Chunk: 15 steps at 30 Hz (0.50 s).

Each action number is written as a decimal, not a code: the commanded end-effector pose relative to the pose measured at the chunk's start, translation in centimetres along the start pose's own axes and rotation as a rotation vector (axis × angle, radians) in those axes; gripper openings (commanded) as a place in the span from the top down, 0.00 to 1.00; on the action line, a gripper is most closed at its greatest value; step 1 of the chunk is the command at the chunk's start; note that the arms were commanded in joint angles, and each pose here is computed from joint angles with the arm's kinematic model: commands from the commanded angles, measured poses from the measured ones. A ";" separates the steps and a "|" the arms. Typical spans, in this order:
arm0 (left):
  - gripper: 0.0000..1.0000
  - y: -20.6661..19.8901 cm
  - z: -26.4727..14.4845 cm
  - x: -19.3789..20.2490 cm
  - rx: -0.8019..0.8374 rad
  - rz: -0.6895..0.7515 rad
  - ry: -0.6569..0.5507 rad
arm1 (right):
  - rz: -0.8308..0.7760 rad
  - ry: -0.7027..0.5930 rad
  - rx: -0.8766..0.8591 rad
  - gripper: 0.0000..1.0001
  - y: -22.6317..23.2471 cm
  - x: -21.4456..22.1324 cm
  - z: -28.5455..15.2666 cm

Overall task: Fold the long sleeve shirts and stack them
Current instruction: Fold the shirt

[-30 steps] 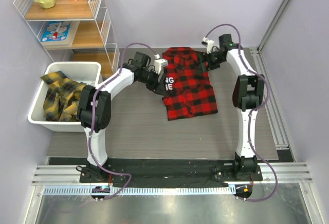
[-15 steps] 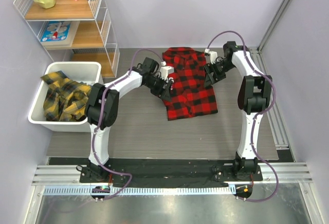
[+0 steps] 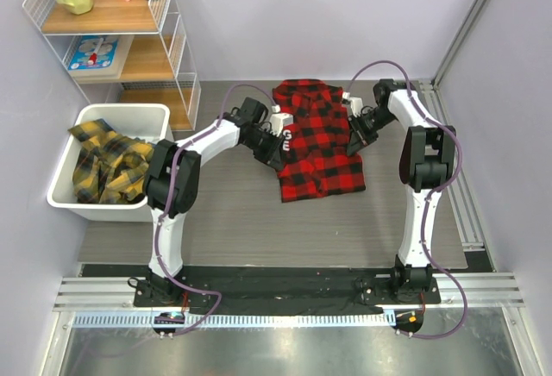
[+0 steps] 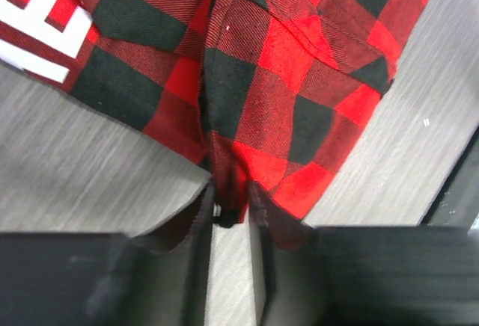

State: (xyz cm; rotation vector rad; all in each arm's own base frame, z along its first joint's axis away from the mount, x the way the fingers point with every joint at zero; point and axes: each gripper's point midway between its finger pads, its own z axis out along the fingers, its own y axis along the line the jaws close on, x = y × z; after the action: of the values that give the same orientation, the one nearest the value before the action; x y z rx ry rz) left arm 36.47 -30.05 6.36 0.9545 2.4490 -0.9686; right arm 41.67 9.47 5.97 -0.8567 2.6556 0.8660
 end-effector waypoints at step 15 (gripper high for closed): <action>0.98 -13.6 -3.0 13.3 0.276 0.510 0.272 | -0.706 0.283 -0.263 0.88 12.7 19.2 -5.3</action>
State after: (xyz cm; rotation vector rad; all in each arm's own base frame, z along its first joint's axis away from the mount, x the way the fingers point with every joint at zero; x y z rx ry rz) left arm 21.36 -31.29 9.23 1.5683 2.1905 -1.0934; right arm 25.99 7.98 8.97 -1.5553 2.3013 0.9122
